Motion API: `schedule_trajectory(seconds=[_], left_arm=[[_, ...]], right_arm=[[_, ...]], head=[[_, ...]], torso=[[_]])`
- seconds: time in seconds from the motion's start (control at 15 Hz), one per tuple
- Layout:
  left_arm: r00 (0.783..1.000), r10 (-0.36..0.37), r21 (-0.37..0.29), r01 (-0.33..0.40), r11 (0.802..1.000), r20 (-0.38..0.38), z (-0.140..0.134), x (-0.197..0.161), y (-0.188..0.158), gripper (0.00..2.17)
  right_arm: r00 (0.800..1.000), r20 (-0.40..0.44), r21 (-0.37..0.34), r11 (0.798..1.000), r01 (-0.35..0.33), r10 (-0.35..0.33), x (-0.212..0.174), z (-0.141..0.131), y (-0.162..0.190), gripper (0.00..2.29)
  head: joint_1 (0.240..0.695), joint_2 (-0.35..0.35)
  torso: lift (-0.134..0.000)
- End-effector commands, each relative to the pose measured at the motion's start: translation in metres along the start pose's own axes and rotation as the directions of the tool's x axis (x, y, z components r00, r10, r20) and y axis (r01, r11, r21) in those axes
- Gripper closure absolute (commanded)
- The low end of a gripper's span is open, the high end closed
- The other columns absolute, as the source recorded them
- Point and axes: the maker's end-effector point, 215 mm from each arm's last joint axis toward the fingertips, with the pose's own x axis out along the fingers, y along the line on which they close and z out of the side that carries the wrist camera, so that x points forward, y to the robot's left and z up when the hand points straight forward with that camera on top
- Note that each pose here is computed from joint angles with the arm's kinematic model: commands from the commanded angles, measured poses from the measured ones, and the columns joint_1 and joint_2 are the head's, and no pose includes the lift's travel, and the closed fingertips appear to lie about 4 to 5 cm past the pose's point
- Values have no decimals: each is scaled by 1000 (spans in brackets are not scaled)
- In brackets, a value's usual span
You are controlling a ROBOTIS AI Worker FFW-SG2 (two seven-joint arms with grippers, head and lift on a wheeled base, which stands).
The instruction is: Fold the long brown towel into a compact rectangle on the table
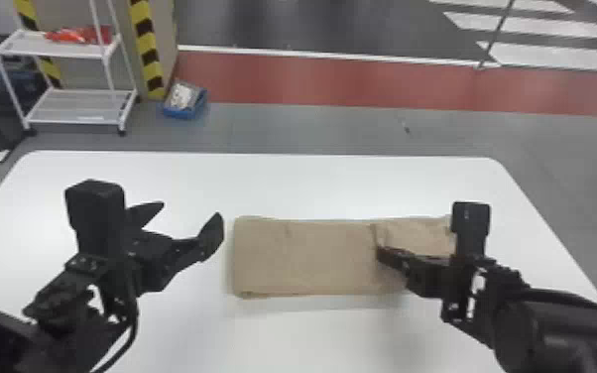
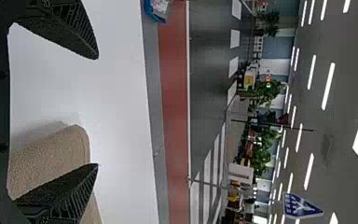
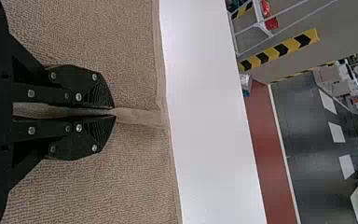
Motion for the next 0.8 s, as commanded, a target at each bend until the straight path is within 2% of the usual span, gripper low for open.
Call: schedule_trajectory(seconds=[0.0, 0.07, 0.2, 0.53, 0.67, 0.73], left_arm=[[1000, -1, -1, 1, 1000, 2, 1, -1, 0, 63], [1000, 0, -1, 0, 1000, 1, 1, -1, 1, 63], [1000, 2, -2, -2, 1000, 1, 0, -1, 1, 63], [1000, 3, -2, -3, 1000, -2, 1, 0, 2, 63], [1000, 5, 0, -5, 1000, -9, -1, 0, 3, 63], [1000, 8, 3, -8, 1000, -13, -2, 0, 4, 63]], right_arm=[[1000, -1, 7, 1000, -8, 8, -1, -1, 1, 1150], [1000, -1, 11, 1000, -18, 18, -1, -1, 4, 1153], [998, 37, 15, 999, -50, 50, -8, 14, 16, 1153], [989, 124, -4, 997, -75, 75, -31, 53, 28, 1150], [982, 184, 28, 999, -43, 37, -59, 73, 0, 1150], [979, 204, 52, 999, -14, 3, -75, 79, -28, 1150]], head=[[695, -120], [695, -120], [695, -116], [695, -103], [695, -104], [695, -111]], torso=[[-124], [-124], [-124], [-124], [-124], [-124]])
